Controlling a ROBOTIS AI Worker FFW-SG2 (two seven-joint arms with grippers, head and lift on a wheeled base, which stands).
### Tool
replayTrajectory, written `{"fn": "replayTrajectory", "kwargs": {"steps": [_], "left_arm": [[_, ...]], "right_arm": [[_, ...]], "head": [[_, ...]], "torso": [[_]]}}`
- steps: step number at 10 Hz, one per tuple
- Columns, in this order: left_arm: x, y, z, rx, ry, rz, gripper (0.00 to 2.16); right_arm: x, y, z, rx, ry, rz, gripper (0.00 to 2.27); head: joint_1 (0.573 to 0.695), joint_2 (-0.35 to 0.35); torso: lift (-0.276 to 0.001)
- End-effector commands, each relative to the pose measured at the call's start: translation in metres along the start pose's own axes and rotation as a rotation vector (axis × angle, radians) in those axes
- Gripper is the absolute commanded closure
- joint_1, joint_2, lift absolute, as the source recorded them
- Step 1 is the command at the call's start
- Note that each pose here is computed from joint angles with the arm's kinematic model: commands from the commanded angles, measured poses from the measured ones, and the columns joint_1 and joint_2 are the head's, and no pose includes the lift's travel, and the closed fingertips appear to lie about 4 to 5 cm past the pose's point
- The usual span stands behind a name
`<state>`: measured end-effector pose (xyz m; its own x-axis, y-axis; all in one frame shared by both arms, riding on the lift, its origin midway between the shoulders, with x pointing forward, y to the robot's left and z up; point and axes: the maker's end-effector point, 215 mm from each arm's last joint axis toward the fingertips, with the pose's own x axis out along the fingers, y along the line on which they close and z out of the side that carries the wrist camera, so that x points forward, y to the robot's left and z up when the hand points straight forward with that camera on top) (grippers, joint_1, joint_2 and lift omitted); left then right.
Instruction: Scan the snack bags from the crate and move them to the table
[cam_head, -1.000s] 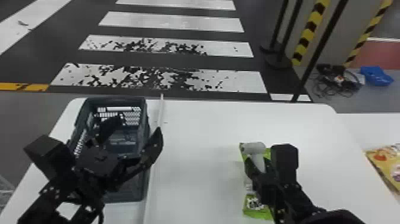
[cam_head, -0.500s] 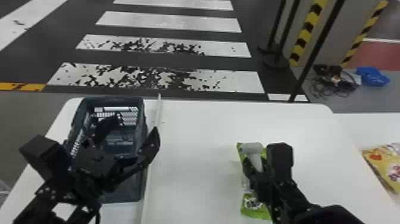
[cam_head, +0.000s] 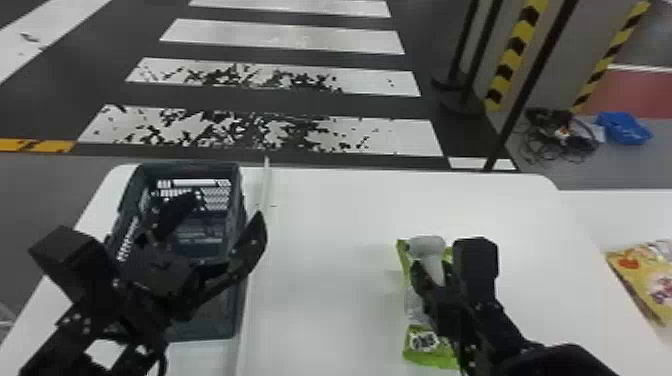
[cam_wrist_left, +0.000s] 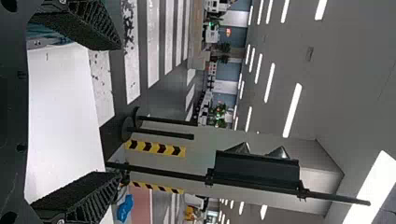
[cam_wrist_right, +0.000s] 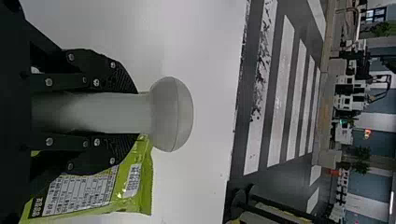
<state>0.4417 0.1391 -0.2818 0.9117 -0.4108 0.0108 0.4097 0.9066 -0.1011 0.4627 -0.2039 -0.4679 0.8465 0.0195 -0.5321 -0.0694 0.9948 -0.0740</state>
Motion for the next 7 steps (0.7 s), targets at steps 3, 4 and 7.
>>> {"fn": "replayTrajectory", "kwargs": {"steps": [3,4,7], "left_arm": [[0.001,-0.001,-0.001,-0.002,0.002,-0.003,0.03],[0.001,-0.001,0.0,-0.002,-0.001,-0.003,0.03],[0.0,-0.002,0.001,0.002,-0.002,-0.007,0.03]], "right_arm": [[-0.018,-0.048,0.02,0.064,-0.049,-0.054,2.25],[-0.021,-0.072,0.017,0.081,-0.049,-0.079,2.25],[-0.02,-0.145,0.003,0.107,-0.066,-0.139,2.25]], "head": [[0.695,-0.097],[0.695,-0.119],[0.695,-0.202]], "torso": [[-0.095],[-0.095],[-0.095]]}}
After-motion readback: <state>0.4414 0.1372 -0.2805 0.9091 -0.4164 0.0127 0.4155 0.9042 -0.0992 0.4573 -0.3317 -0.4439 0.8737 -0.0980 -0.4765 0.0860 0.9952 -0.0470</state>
